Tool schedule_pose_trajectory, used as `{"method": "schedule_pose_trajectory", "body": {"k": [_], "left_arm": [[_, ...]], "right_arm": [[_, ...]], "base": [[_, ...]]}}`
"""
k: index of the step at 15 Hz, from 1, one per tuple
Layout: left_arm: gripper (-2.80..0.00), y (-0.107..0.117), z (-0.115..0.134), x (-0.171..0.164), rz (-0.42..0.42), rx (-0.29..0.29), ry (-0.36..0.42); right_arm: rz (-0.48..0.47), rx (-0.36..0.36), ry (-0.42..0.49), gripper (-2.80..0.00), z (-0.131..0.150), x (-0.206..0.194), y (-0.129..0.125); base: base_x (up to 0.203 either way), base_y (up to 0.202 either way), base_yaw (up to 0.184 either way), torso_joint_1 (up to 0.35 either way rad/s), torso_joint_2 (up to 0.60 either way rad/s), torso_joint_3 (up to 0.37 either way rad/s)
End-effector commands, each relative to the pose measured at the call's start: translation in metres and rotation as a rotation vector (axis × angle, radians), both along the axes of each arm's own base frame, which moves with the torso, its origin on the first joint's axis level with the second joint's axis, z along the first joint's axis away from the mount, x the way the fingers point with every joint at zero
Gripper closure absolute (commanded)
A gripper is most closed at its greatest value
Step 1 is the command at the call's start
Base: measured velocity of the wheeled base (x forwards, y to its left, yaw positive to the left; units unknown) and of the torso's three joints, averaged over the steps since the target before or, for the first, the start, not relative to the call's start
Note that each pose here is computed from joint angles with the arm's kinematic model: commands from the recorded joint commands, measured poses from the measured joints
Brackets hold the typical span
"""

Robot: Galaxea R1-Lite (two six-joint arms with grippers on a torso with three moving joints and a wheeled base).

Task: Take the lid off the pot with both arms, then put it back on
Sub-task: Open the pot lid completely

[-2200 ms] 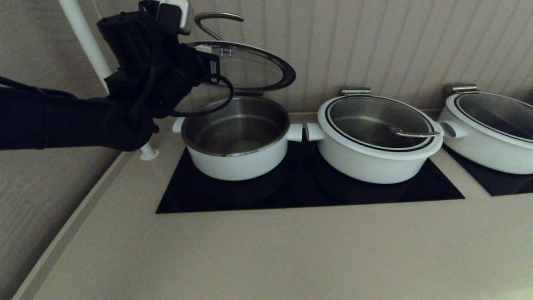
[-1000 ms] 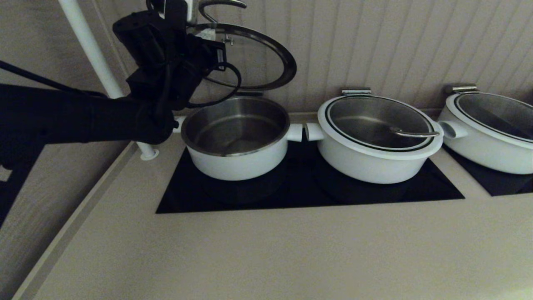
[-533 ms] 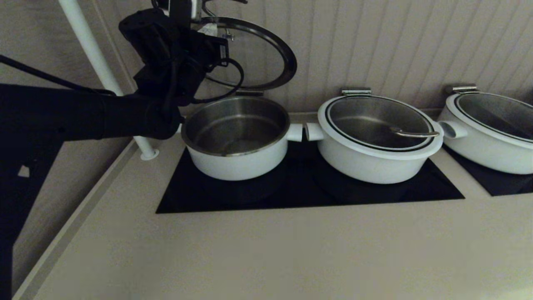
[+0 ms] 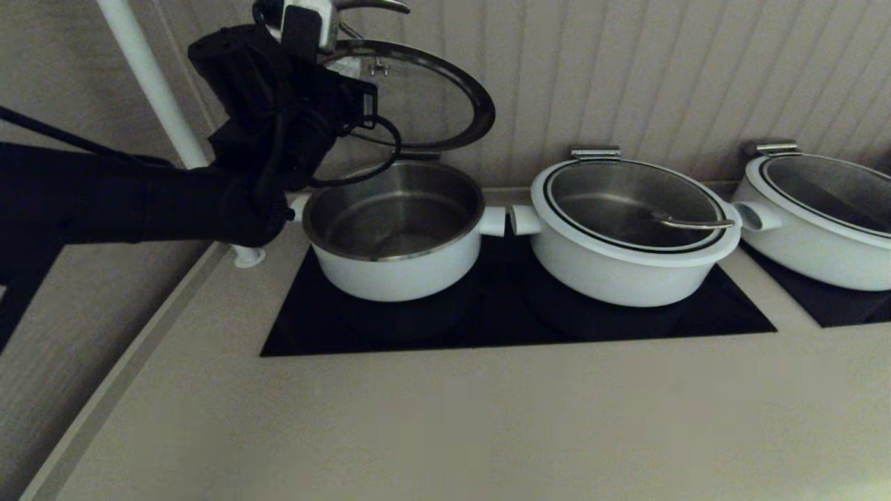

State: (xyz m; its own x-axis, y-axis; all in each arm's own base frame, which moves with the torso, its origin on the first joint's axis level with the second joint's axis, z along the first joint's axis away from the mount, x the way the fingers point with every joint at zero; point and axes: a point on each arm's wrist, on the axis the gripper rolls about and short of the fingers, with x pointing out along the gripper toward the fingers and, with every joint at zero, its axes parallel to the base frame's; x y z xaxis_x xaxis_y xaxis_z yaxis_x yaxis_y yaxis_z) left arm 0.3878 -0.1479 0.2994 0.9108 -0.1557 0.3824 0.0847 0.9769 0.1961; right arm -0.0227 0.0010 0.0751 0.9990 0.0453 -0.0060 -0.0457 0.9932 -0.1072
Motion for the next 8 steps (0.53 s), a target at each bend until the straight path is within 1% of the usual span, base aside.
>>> {"method": "schedule_pose_trajectory", "body": {"k": [1,7,8], "left_arm": [[0.00,0.0049,0.0059,-0.0120,0.003,-0.001,-0.003],[0.00,0.0080,0.0118,-0.0181,0.004,0.000,-0.001],[0.00,0.0093,0.0143,-0.0207,0.005,0.004,0.010]], "right_arm": [[-0.001,-0.001,0.002,0.00,0.0000,0.0001,0.0000],[-0.001,-0.001,0.002,0.00,0.0000,0.0001,0.0000],[0.000,-0.001,0.001,0.00,0.0000,0.0000,0.0000]], "base": [[0.000,0.000,0.000,0.000,0.00,0.000],[0.000,0.000,0.000,0.000,0.00,0.000],[0.000,0.000,0.000,0.000,0.00,0.000]]}}
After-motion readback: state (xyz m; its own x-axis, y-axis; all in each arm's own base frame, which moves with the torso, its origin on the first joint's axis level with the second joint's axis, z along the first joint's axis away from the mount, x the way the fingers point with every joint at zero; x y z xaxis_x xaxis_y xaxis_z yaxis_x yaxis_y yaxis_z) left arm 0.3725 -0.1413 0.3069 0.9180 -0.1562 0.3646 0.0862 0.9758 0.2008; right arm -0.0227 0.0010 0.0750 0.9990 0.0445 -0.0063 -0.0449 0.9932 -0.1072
